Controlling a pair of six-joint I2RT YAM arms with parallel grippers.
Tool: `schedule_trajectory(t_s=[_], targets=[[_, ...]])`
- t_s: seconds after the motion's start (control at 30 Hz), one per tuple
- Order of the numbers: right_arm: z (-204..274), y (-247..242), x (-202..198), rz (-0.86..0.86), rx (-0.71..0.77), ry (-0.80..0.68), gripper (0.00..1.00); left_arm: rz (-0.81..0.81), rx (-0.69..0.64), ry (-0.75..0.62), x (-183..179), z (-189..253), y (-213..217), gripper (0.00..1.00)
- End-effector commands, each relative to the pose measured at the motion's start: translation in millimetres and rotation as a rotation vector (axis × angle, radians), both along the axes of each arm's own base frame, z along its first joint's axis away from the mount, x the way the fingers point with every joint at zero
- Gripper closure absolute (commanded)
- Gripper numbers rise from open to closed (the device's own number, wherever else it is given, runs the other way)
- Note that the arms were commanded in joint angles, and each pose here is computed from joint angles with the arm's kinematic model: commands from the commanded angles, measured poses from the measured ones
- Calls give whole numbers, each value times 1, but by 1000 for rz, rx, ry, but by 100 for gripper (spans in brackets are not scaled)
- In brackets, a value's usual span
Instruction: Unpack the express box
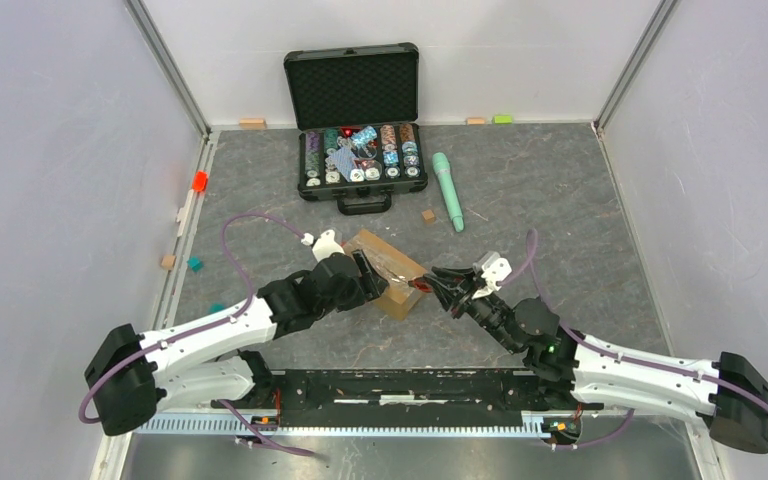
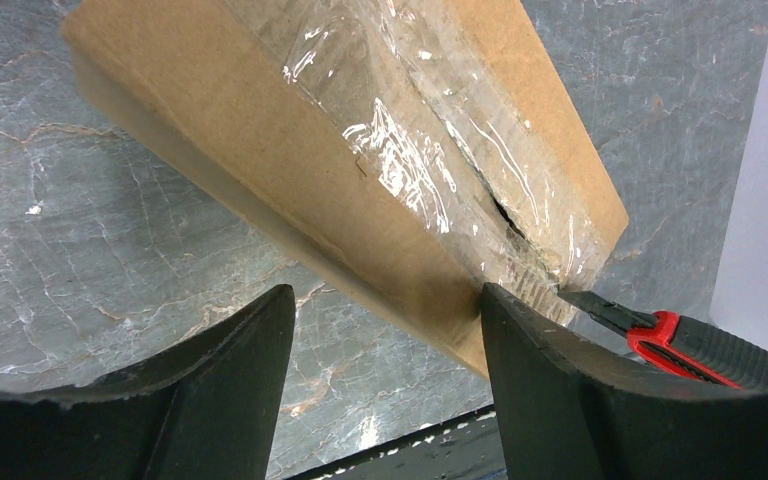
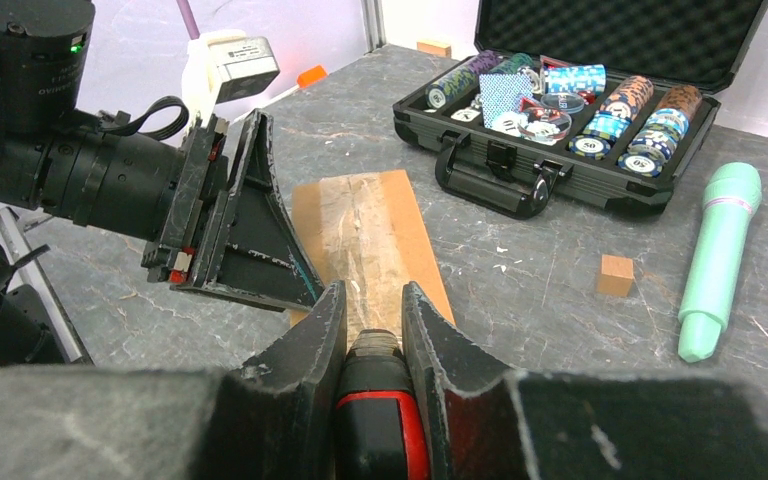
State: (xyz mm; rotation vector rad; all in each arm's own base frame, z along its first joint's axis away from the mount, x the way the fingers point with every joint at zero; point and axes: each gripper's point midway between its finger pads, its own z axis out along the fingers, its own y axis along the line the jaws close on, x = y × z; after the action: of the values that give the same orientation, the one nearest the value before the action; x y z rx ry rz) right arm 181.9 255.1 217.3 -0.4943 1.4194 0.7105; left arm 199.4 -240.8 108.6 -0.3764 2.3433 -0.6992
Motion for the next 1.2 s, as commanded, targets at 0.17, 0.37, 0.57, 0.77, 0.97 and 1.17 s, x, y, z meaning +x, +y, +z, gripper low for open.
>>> schedule_trajectory(t_s=[0.17, 0.37, 0.57, 0.77, 0.97, 1.17], targets=[[-25, -1, 0, 6, -269, -41, 100, 54, 159, 98, -16, -43, 45, 25], [-21, 2, 0, 6, -281, -49, 100, 50, 158, 98, -14, -42, 46, 25], [0, 3, 2, -6, -269, -81, 100, 42, 154, 102, -13, -44, 43, 25], [6, 8, 2, 3, -275, -101, 100, 34, 159, 106, -12, -44, 40, 25], [12, 6, 4, -9, -268, -115, 100, 34, 161, 105, -12, -44, 40, 25], [27, 13, 2, 10, -254, -138, 100, 36, 158, 105, -12, -44, 40, 25]])
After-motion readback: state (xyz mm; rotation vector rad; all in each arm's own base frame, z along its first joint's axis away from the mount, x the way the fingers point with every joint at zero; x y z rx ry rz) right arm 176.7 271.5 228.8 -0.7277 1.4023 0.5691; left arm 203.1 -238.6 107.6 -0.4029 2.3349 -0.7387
